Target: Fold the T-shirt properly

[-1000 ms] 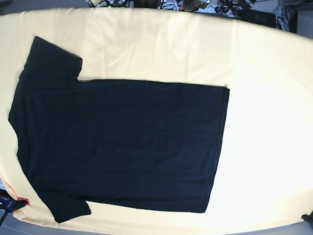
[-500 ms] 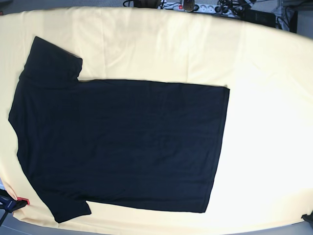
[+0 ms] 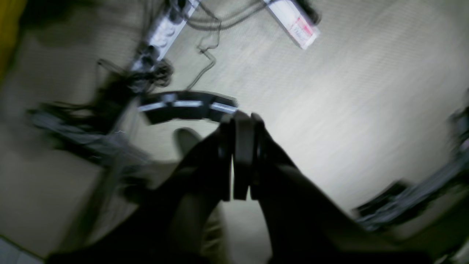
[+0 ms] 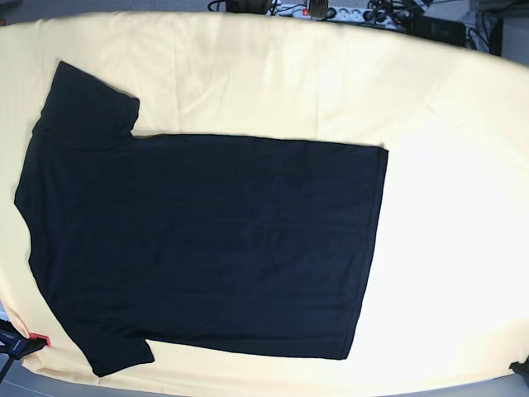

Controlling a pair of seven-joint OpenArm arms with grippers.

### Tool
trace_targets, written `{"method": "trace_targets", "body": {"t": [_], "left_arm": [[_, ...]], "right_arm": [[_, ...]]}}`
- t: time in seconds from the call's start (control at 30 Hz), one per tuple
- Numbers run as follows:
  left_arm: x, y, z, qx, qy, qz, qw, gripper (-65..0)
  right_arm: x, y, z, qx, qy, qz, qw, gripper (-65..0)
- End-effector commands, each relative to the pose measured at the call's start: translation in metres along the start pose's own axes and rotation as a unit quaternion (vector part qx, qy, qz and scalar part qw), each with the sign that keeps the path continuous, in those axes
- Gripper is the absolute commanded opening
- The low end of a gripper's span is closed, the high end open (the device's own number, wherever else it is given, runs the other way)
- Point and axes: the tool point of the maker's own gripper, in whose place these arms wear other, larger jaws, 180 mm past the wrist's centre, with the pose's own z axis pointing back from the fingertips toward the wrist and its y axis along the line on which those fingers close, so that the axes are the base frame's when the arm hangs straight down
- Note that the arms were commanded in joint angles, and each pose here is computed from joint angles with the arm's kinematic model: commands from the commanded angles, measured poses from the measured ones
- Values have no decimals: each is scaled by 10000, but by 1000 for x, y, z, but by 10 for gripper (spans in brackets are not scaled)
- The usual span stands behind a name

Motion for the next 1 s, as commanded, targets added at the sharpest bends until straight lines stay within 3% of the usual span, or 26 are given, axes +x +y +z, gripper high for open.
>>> {"method": "trace_targets", "body": {"t": [0.0, 0.07, 0.13, 0.23, 0.4, 0.57, 0.7, 0.77, 0.9, 0.97], "left_arm": [[2, -11, 11, -93, -20, -102, 9999, -650], [8, -6, 25, 91, -29, -369, 9993, -650], [17, 4, 36, 341, -151, -650, 9972, -650], [34, 27, 45, 883, -393, -922, 9910, -650], [68, 82, 59, 1821, -818, -1081, 9739, -650], [114, 153, 94, 2848, -1432, -1102, 9414, -650], [138, 184, 121, 3201, -1904, -1249, 9196, -650], [152, 194, 130, 3194, -2202, -1400, 9110, -650], [178, 217, 141, 3168, -2489, -1750, 8984, -650], [188, 230, 147, 3237, -2584, -1979, 8884, -650]], "right_arm": [[9, -5, 12, -152, -153, 74, 9997, -650], [33, -32, 29, -771, -502, 170, 9956, -650], [36, -48, 41, -1087, -426, 98, 9931, -650], [49, -80, 58, -1908, -674, 185, 9791, -650], [65, -123, 90, -3197, -981, 305, 9419, -650], [73, -163, 120, -4105, -1127, 500, 9035, -650], [83, -203, 143, -4720, -1383, 508, 8692, -650], [96, -212, 142, -4594, -1670, 523, 8708, -650], [140, -204, 122, -3460, -2482, 457, 9037, -650], [161, -201, 122, -3079, -2872, 434, 9060, -650]]}}
